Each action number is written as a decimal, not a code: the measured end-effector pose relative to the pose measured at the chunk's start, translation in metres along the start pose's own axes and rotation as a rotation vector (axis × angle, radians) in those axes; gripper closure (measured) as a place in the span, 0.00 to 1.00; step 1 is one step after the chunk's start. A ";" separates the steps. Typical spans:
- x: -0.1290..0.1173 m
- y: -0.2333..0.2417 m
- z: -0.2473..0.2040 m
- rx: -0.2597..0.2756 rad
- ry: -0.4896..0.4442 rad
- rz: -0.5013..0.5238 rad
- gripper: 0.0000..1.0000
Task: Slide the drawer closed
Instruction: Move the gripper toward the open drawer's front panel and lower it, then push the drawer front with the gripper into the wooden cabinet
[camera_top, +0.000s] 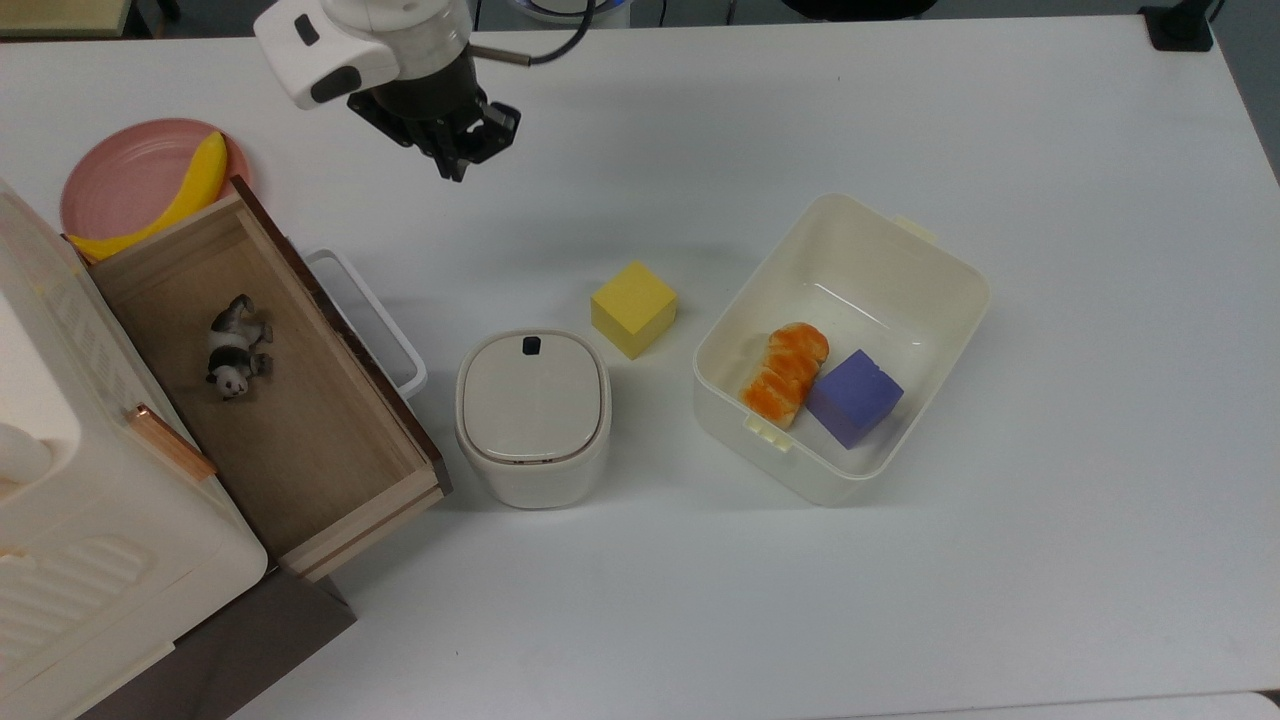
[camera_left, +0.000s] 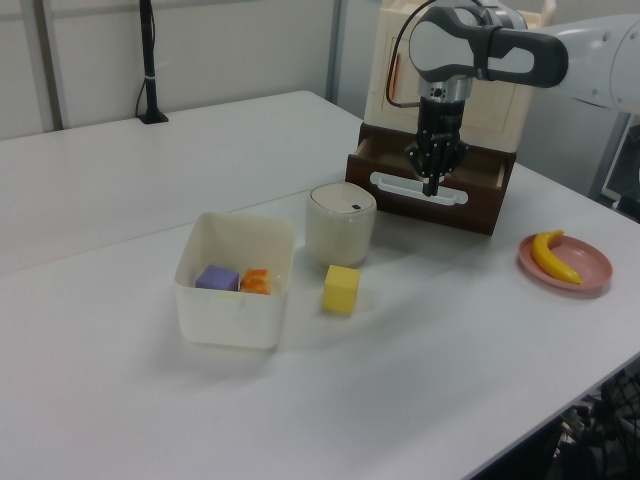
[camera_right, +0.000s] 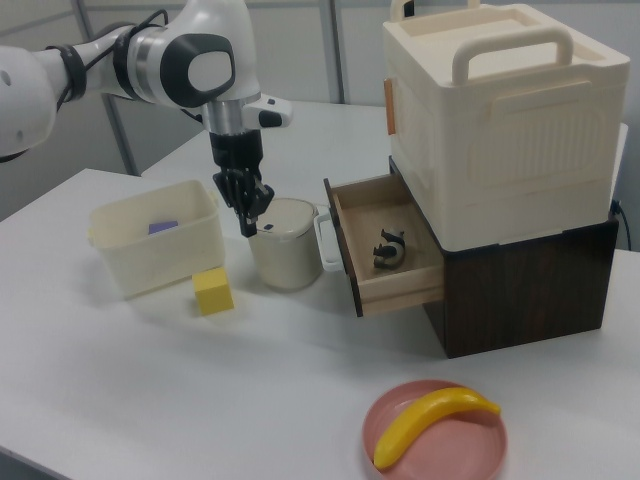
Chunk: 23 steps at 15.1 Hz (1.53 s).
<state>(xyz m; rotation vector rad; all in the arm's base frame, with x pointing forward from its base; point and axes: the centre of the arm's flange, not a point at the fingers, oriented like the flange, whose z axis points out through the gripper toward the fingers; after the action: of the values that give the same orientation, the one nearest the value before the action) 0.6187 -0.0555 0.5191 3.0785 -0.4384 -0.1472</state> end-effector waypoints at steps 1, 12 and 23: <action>0.002 -0.001 0.004 0.001 0.005 0.071 0.93; 0.069 0.031 0.095 0.077 0.232 0.544 0.99; 0.126 0.134 0.094 0.095 0.449 0.691 0.96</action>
<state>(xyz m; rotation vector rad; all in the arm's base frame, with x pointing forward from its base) 0.6926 -0.2210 0.4202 2.7048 -1.4312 0.5724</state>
